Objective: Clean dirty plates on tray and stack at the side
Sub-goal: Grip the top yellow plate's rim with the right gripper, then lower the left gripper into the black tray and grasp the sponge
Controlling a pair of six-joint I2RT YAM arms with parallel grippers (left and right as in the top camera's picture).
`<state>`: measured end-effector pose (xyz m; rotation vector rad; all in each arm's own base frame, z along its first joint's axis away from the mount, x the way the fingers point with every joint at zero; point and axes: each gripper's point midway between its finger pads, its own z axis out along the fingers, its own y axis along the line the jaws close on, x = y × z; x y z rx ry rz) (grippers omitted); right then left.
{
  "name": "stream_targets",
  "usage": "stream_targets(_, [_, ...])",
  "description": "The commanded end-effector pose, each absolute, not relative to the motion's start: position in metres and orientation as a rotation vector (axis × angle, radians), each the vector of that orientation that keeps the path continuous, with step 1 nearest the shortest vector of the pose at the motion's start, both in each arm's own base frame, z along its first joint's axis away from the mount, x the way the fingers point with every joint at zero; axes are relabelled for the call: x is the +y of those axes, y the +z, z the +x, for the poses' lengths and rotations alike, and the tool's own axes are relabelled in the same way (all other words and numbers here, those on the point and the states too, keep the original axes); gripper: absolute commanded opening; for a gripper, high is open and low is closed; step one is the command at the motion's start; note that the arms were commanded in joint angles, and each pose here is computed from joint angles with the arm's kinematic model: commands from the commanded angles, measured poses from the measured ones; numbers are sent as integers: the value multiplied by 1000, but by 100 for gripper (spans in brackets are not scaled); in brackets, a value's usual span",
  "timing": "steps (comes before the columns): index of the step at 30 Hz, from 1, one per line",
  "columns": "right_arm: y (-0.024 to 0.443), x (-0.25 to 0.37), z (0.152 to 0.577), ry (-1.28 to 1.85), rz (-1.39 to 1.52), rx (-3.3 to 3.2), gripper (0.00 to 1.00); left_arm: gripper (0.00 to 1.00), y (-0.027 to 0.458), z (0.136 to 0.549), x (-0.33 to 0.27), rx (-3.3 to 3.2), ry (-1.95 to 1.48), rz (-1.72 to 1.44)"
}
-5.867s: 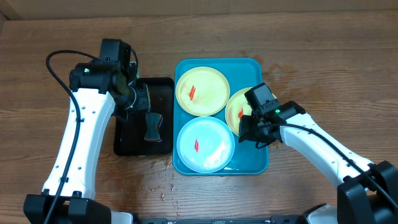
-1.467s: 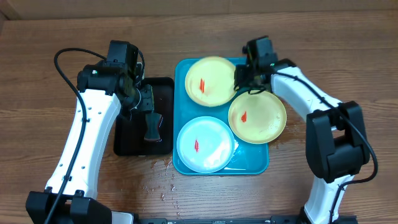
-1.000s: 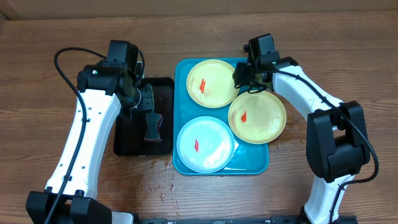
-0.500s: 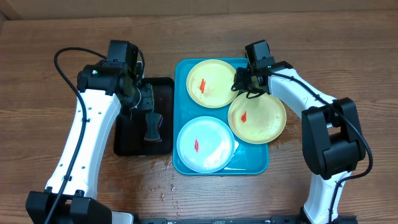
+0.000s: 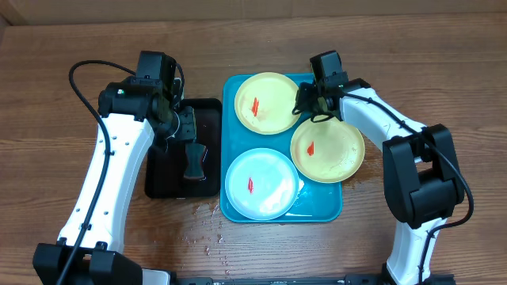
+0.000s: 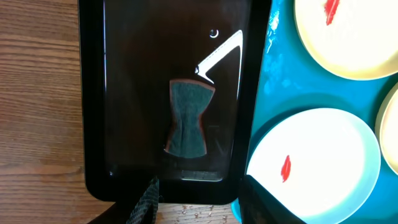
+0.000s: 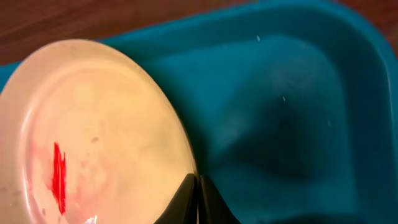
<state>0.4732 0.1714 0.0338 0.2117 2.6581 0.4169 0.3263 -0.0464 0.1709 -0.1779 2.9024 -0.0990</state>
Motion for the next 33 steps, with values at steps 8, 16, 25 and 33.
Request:
stream_targets(8, [26,168,471,371,143,2674,39,43,166,327,-43,2911,-51,-154])
stream_targets(16, [19,171,457,388,236,2734,13,43,166,327,-43,2911,-51,-155])
stream_targets(25, [18,171,455,390,277,2744,16,43,161,322,-42,2932,-46,-156])
stream_targets(33, [18,171,455,391,276,2743,4,35,121,301,-40,3021,-31,-177])
